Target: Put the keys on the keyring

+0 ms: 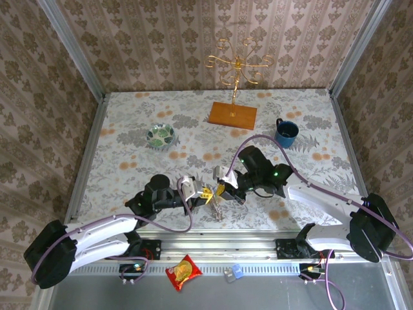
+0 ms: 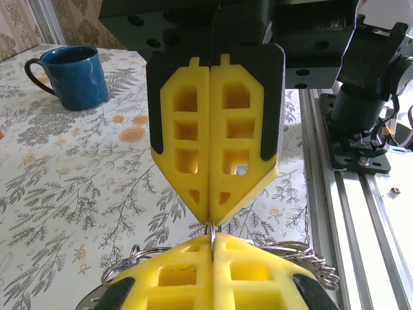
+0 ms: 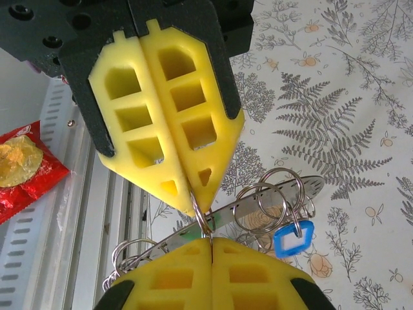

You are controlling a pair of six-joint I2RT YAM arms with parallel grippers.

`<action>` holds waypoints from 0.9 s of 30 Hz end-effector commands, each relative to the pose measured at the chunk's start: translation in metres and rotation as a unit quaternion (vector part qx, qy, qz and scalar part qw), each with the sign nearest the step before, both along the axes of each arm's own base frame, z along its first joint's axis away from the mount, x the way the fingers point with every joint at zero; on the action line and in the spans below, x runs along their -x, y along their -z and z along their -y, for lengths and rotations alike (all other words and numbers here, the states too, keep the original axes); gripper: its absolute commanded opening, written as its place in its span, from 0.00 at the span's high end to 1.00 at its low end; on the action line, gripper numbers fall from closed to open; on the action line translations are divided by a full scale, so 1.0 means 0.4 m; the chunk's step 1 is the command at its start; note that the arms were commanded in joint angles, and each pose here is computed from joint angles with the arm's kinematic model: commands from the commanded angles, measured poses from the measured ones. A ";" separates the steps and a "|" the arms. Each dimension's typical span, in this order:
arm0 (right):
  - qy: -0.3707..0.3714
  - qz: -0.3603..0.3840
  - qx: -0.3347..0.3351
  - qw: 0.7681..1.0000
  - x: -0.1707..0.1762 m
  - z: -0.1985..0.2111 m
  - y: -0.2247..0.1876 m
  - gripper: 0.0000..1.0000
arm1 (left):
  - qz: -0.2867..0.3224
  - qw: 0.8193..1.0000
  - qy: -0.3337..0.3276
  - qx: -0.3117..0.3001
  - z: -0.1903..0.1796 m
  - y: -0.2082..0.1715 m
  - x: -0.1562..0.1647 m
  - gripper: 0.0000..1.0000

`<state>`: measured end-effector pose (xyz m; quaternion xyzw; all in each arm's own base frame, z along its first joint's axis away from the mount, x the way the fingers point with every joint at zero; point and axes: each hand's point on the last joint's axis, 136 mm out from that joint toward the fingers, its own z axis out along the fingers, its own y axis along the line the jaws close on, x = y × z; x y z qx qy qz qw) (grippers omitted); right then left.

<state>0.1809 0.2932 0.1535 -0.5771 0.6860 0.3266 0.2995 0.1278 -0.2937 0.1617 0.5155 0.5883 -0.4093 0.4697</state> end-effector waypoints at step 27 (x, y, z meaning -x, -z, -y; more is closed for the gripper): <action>0.022 0.007 -0.110 0.994 -0.012 -0.015 -0.027 0.72 | 0.008 0.996 -0.015 0.089 0.013 -0.052 -0.011 1.00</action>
